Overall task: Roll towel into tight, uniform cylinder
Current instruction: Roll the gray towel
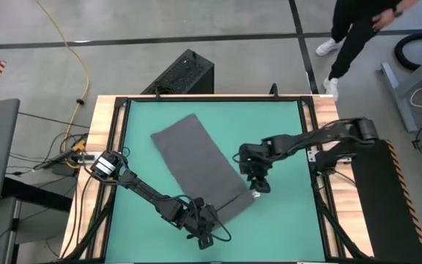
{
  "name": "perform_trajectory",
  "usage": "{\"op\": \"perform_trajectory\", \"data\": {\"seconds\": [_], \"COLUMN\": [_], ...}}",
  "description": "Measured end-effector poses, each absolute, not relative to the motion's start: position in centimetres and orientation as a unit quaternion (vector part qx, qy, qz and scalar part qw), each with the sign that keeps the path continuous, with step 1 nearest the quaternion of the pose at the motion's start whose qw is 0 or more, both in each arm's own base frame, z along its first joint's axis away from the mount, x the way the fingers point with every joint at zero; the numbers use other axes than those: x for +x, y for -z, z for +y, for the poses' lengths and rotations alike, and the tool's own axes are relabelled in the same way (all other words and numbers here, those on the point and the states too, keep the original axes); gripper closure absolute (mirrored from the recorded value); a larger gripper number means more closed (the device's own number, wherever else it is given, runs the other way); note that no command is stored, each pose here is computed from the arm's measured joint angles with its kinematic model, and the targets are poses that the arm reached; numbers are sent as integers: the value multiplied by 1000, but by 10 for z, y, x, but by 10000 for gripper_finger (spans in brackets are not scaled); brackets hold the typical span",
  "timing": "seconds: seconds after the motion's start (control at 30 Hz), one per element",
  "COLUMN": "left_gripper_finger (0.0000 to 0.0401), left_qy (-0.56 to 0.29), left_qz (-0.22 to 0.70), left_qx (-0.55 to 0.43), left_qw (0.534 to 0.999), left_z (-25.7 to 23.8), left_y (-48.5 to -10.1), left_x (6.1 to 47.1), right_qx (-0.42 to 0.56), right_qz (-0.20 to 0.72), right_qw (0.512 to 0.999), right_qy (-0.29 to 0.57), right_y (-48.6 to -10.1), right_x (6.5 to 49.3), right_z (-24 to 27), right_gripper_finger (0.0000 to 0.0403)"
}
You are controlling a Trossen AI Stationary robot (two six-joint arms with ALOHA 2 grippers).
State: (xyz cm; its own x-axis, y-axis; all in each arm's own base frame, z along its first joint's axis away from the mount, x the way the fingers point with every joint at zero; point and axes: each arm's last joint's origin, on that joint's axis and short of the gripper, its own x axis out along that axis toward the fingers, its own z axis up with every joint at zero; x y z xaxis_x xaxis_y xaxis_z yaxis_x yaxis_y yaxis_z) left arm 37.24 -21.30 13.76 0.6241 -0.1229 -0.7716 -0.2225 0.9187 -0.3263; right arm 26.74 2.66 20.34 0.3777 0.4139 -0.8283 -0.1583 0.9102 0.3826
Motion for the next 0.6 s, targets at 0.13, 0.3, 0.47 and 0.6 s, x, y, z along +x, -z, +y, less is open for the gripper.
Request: {"op": "perform_trajectory", "data": {"seconds": [0.13, 0.3, 0.47, 0.6], "left_gripper_finger": [401, 401, 401, 401], "left_qy": [-30, -29, -26, -26], "left_qz": [432, 432, 437, 435], "left_qx": [-205, -207, -217, -220], "left_qw": [878, 877, 873, 873], "left_z": [-212, -213, -211, -210], "left_y": [-138, -138, -138, -138], "left_x": [373, 373, 374, 374], "right_qx": [37, -127, -266, -340], "right_qz": [469, 394, 358, 353], "right_qw": [861, 886, 875, 859], "right_qy": [-193, -210, -188, -150], "right_y": [-206, -186, -167, -154], "right_x": [244, 217, 203, 204], "right_z": [63, 108, 141, 152], "right_gripper_finger": [175, 176, 177, 177]}}
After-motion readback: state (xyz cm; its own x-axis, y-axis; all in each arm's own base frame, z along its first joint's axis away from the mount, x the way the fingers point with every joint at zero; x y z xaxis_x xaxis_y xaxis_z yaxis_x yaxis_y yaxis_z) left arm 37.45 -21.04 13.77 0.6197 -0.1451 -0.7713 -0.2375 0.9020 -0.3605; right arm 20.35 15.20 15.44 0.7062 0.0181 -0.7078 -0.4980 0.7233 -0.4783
